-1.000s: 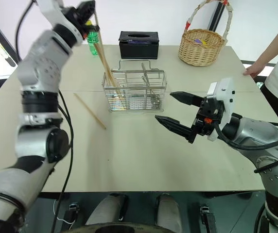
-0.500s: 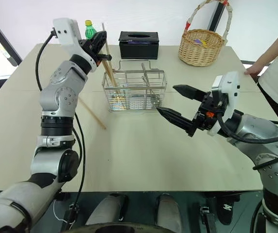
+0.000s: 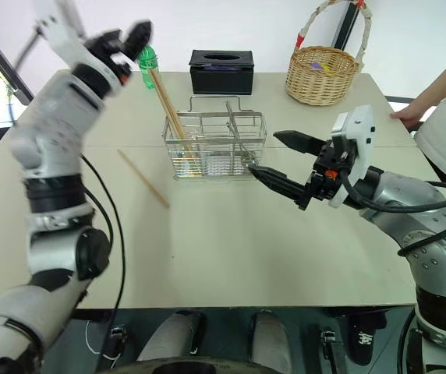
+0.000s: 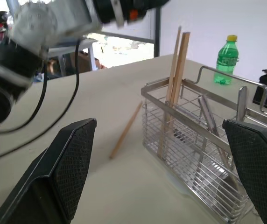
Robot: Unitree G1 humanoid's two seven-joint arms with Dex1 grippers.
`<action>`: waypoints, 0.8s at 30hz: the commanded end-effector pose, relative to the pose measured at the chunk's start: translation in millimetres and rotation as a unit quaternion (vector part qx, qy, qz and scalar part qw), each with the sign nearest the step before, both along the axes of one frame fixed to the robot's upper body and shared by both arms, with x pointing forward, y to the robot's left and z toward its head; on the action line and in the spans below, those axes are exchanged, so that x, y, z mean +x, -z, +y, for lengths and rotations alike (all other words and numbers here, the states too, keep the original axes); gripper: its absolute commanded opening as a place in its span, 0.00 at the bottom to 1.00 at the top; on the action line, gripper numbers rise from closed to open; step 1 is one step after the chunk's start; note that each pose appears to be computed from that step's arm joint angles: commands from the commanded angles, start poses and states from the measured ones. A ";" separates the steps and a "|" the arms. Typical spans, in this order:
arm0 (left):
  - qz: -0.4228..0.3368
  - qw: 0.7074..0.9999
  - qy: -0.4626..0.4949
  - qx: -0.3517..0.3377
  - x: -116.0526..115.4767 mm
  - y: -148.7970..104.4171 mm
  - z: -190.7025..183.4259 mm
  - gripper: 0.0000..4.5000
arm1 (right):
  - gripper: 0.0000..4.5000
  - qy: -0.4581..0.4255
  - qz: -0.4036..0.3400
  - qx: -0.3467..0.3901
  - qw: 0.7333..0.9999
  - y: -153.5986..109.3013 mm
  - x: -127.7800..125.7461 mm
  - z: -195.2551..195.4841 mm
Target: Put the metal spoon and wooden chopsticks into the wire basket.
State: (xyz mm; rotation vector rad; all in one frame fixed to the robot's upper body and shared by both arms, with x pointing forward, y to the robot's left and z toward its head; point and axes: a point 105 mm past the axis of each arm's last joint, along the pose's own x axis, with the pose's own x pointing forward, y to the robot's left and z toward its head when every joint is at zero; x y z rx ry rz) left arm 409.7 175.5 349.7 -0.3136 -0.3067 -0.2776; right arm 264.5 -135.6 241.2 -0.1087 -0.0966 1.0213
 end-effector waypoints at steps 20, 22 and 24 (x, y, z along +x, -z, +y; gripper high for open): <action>0.441 0.866 -0.236 -0.020 35.4 171.3 60.6 0.91 | 1.00 -0.069 -0.020 -0.031 0.997 3.1 -18.5 9.7; 0.453 0.858 -0.242 -0.021 36.2 179.7 57.7 0.91 | 1.00 -0.068 -0.019 -0.028 0.997 3.8 -19.7 10.3; 0.462 0.851 -0.246 -0.026 36.8 185.9 56.6 0.91 | 1.00 -0.067 -0.018 -0.027 0.997 5.2 -20.6 11.0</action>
